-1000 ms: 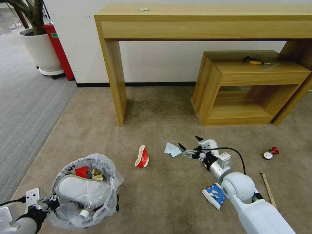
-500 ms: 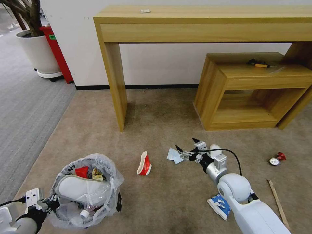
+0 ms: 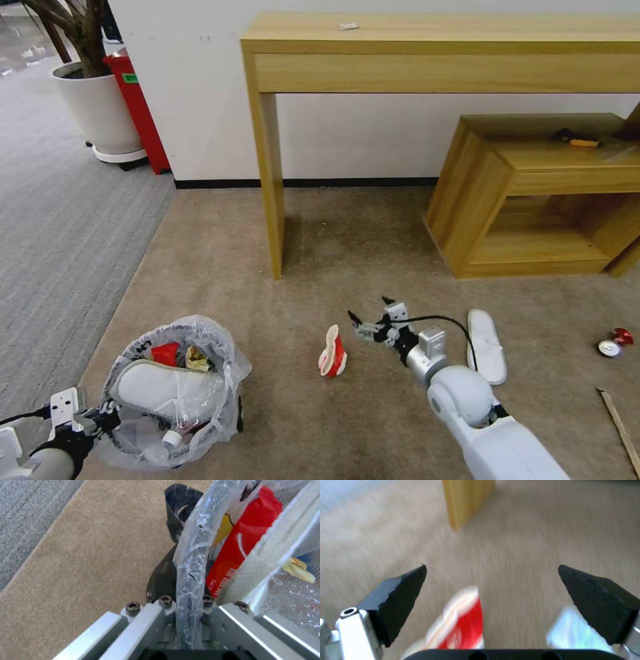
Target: Pick up the trash bin and place the garbage on the floor into it.
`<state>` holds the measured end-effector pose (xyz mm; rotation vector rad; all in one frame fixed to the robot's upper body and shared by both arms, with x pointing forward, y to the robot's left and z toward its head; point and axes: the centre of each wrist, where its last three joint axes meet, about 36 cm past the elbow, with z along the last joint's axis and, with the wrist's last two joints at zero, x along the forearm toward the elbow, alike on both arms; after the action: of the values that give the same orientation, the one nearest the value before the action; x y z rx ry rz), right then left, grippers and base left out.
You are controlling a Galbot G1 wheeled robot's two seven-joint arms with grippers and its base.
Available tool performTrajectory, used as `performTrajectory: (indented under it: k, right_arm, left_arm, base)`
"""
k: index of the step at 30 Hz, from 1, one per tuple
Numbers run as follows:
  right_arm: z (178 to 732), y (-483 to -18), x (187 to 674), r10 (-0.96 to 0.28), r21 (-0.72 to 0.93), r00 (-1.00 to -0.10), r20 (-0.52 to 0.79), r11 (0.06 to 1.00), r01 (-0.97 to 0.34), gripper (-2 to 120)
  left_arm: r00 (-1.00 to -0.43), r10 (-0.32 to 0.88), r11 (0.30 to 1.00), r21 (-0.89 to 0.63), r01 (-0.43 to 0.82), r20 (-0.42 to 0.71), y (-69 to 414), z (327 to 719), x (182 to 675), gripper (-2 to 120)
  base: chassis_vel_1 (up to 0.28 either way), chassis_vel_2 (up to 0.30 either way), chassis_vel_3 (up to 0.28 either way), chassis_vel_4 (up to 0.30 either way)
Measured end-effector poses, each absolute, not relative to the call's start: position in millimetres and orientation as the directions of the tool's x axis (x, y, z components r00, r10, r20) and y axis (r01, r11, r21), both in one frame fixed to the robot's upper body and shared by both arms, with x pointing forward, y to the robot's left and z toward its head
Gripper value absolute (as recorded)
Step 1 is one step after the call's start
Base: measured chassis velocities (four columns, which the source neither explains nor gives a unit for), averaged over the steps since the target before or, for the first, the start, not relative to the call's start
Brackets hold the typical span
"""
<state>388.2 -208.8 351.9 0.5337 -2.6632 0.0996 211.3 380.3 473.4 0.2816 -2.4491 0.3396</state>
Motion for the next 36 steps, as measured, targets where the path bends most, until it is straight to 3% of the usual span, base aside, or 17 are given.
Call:
performTrajectory:
  k: [6, 18, 24, 25, 30, 33, 36]
  right_arm:
    - [331.8, -169.7, 396.8, -0.218, 0.059, -0.755, 0.618, 0.971, -0.233, 100]
    - [299.8, -104.3, 420.1, -0.244, 0.153, -0.630, 0.737, 0.969, -0.196, 100]
    - [286.7, -93.1, 435.6, -0.237, 0.146, -0.623, 0.745, 0.970, -0.195, 100]
    - [280.4, -90.3, 447.4, -0.241, 0.144, -0.624, 0.744, 0.969, -0.202, 89]
    - [271.9, -90.1, 454.4, -0.247, 0.143, -0.618, 0.746, 0.966, -0.213, 76]
    - [261.1, -89.1, 460.1, -0.251, 0.151, -0.606, 0.755, 0.966, -0.212, 59]
    - [254.5, -89.0, 462.9, -0.245, 0.150, -0.607, 0.756, 0.967, -0.204, 51]
  left_arm:
    - [-0.772, -0.110, 0.943, -0.181, -0.281, 0.627, 378.7, 471.2, 211.5, 0]
    - [-0.768, -0.112, 0.942, -0.178, -0.283, 0.630, 378.1, 470.4, 209.9, 0]
    - [-0.768, -0.115, 0.942, -0.176, -0.285, 0.630, 378.7, 470.7, 209.7, 0]
    - [-0.767, -0.115, 0.942, -0.177, -0.286, 0.631, 379.3, 469.8, 209.9, 0]
    - [-0.767, -0.113, 0.941, -0.179, -0.287, 0.631, 380.2, 468.4, 211.1, 0]
    - [-0.771, -0.108, 0.941, -0.185, -0.283, 0.628, 380.4, 468.9, 212.3, 0]
    - [-0.772, -0.107, 0.942, -0.184, -0.281, 0.627, 380.5, 469.7, 212.9, 0]
  base:
    - [-0.009, -0.023, 0.003, 0.011]
    - [0.000, 0.000, 0.000, 0.000]
    - [0.000, 0.000, 0.000, 0.000]
    - [0.000, 0.000, 0.000, 0.000]
    - [0.000, 0.000, 0.000, 0.000]
    - [0.000, 0.000, 0.000, 0.000]
    - [0.000, 0.000, 0.000, 0.000]
